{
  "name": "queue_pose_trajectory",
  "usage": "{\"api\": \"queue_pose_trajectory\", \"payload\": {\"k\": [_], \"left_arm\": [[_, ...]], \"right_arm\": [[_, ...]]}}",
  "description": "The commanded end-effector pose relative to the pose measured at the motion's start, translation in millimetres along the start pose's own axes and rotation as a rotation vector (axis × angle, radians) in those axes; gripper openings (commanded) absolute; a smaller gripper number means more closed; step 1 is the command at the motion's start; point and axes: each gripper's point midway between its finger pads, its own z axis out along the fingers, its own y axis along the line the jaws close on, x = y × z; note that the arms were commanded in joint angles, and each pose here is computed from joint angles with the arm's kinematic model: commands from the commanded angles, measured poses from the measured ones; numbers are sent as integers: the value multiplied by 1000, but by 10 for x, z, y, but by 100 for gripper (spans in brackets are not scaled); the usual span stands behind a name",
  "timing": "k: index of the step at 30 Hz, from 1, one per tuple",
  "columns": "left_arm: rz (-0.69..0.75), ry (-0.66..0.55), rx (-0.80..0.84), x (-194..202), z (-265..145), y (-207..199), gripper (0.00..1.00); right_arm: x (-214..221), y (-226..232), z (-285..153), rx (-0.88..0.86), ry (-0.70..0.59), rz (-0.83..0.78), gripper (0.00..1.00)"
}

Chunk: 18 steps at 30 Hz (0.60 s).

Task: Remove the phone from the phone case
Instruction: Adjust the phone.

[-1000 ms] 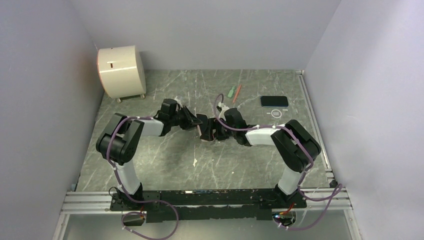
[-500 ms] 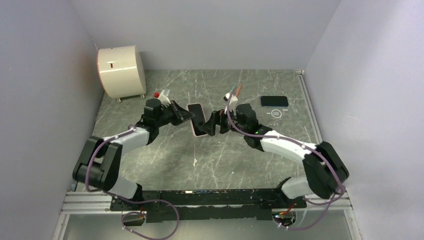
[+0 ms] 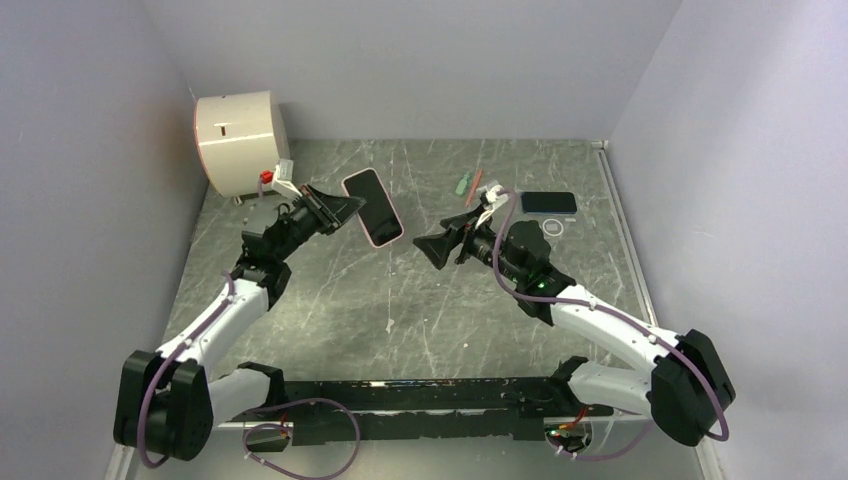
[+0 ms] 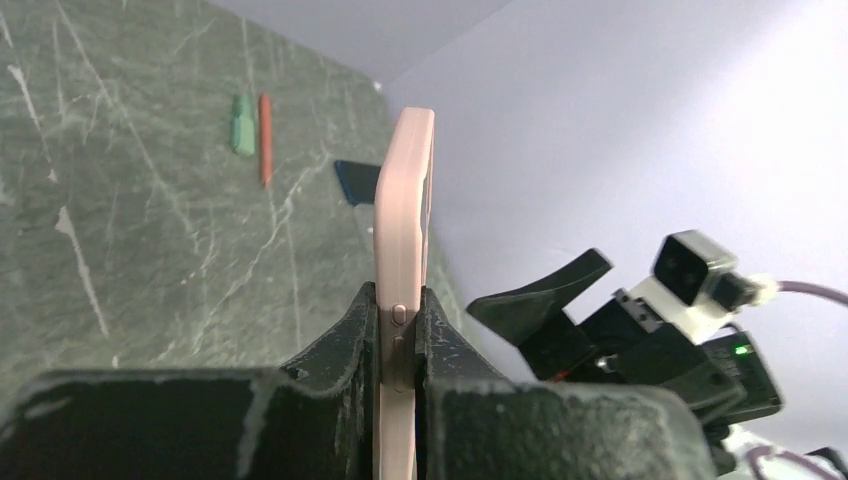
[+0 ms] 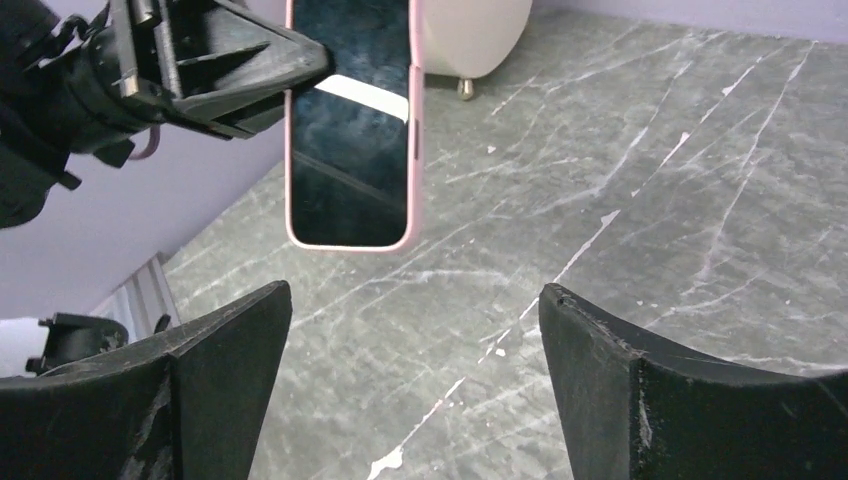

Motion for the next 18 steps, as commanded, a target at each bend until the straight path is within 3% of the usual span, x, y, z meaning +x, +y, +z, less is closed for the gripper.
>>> {"api": "queue_pose_trajectory", "payload": {"k": [1, 5, 8, 18], "left_arm": [[-23, -183, 104, -411, -108, -421, 3], [-103, -288, 114, -550, -220, -462, 2], [-131, -356, 122, -635, -307, -484, 3], [-255, -437, 130, -678, -370, -434, 3]], "right_arm": [[-288, 20, 46, -1, -134, 22, 99], [-234, 159, 192, -93, -89, 54, 99], [-296, 279, 243, -170, -132, 61, 99], [-413, 487, 461, -308, -192, 224, 99]]}}
